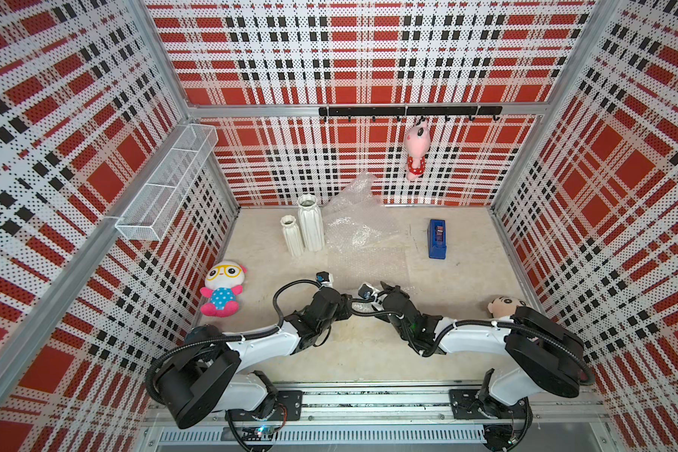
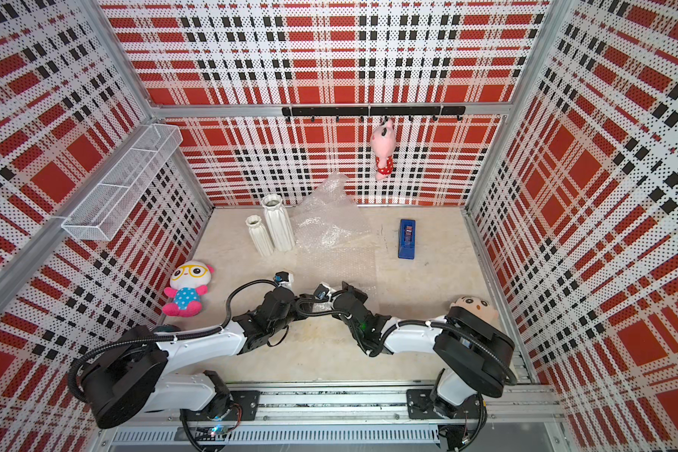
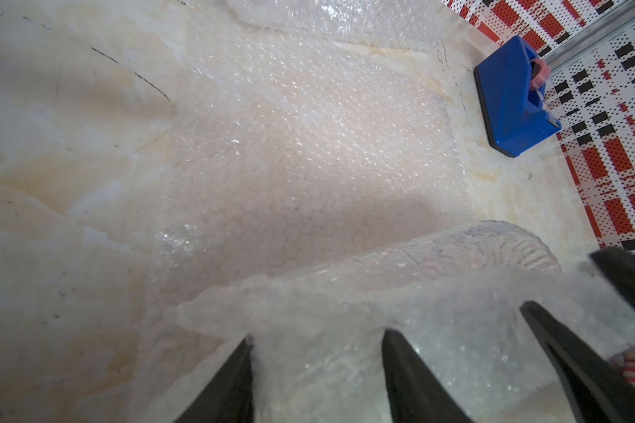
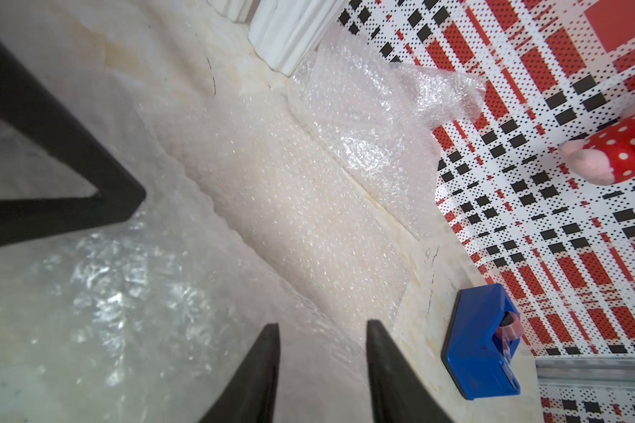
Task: Wrap vases in bubble wrap
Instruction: Wrap the vase in bubble wrap.
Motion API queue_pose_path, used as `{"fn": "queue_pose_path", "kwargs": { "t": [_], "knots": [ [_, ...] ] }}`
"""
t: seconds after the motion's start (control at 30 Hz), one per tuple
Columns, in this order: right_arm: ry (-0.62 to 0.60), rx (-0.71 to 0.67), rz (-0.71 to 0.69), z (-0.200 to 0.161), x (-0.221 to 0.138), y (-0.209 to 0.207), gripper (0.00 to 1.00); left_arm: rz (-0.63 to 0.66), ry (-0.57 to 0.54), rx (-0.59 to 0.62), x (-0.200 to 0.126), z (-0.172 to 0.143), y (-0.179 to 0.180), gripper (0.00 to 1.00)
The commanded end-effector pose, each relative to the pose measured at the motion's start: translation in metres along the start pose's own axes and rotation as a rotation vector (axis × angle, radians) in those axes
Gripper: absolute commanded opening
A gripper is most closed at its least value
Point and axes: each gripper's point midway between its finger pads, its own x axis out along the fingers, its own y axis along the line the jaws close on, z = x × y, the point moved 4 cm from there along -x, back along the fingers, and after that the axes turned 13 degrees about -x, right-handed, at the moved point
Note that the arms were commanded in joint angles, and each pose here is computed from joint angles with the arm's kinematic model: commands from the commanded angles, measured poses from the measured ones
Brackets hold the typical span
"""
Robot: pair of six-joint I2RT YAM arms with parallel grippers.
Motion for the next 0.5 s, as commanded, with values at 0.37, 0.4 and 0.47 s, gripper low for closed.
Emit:
{"fn": "queue_pose_path", "kwargs": {
  "t": [0.37, 0.4, 0.47],
  "knots": [
    [-0.357, -0.275, 0.260, 0.014, -0.047, 0.019, 0.82, 0.034, 0.038, 0.050, 0.006, -0.005, 0.006, 0.56],
    [-0.347, -0.301, 0.278, 0.012, -0.044, 0.024, 0.83, 0.035, 0.038, 0.049, 0.007, -0.005, 0.006, 0.56],
    [-0.347, -0.354, 0.304, 0.009, -0.040, 0.032, 0.83, 0.037, 0.042, 0.051, 0.008, -0.006, 0.007, 0.56]
  ]
}}
